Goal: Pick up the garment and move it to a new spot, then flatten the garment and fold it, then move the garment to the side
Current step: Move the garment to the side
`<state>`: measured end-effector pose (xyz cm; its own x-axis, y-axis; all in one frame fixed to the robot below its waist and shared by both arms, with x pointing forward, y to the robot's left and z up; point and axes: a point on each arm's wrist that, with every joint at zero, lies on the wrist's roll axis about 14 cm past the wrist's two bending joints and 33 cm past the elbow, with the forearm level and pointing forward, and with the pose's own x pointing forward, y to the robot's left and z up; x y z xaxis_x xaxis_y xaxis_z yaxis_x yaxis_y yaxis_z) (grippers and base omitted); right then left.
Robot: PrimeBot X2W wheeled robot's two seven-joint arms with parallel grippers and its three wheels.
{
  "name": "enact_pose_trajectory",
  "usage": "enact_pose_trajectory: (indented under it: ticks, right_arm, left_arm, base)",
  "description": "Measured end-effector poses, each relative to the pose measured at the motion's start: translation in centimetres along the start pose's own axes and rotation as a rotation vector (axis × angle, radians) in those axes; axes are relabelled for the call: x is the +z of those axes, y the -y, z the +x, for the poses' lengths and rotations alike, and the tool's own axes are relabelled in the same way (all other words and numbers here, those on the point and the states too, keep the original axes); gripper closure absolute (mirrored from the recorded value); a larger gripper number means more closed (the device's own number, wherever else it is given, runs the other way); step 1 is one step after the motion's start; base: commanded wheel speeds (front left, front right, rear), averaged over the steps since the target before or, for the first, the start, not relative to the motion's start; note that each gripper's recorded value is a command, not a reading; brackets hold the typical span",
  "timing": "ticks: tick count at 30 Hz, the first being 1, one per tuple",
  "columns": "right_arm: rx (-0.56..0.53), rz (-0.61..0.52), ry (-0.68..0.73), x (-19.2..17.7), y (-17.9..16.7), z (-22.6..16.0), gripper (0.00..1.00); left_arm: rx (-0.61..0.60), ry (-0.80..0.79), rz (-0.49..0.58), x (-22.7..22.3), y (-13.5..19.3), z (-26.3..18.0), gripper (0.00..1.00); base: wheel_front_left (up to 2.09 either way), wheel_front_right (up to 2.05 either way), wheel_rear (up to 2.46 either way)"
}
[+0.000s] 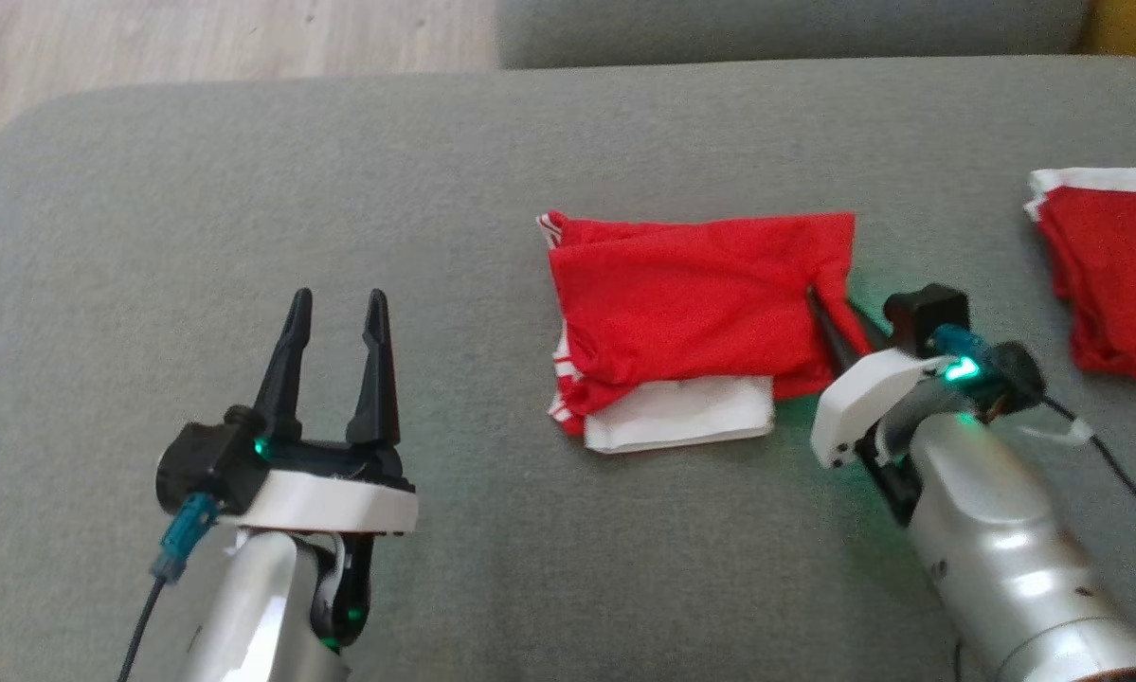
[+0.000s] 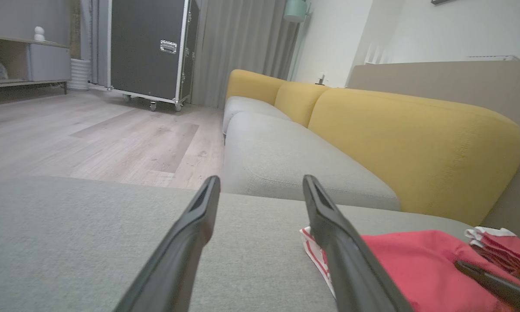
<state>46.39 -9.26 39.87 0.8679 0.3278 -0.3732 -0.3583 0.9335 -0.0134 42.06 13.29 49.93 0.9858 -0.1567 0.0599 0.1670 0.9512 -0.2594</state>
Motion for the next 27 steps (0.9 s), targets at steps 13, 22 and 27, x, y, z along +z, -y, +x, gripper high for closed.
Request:
enact_pose_trajectory:
  ticks: [13, 22, 27]
  right_arm:
    - [-0.228, -0.295, 0.106, 5.1, 12.5, -6.0, 1.00]
    - [-0.416, -0.390, 0.016, 6.4, 22.6, -8.9, 1.00]
    - [-0.493, -0.391, -0.065, 5.4, 26.6, -9.6, 1.00]
  left_arm:
    - [-0.150, 0.029, -0.033, 0.7, 5.7, 1.5, 0.00]
    - [-0.158, -0.022, -0.045, -1.6, 5.7, 2.9, 0.00]
    - [-0.163, -0.030, -0.042, -2.4, 5.4, 4.4, 0.00]
  base:
    - [0.00, 0.00, 0.00]
    - [0.00, 0.00, 0.00]
    - [0.00, 0.00, 0.00]
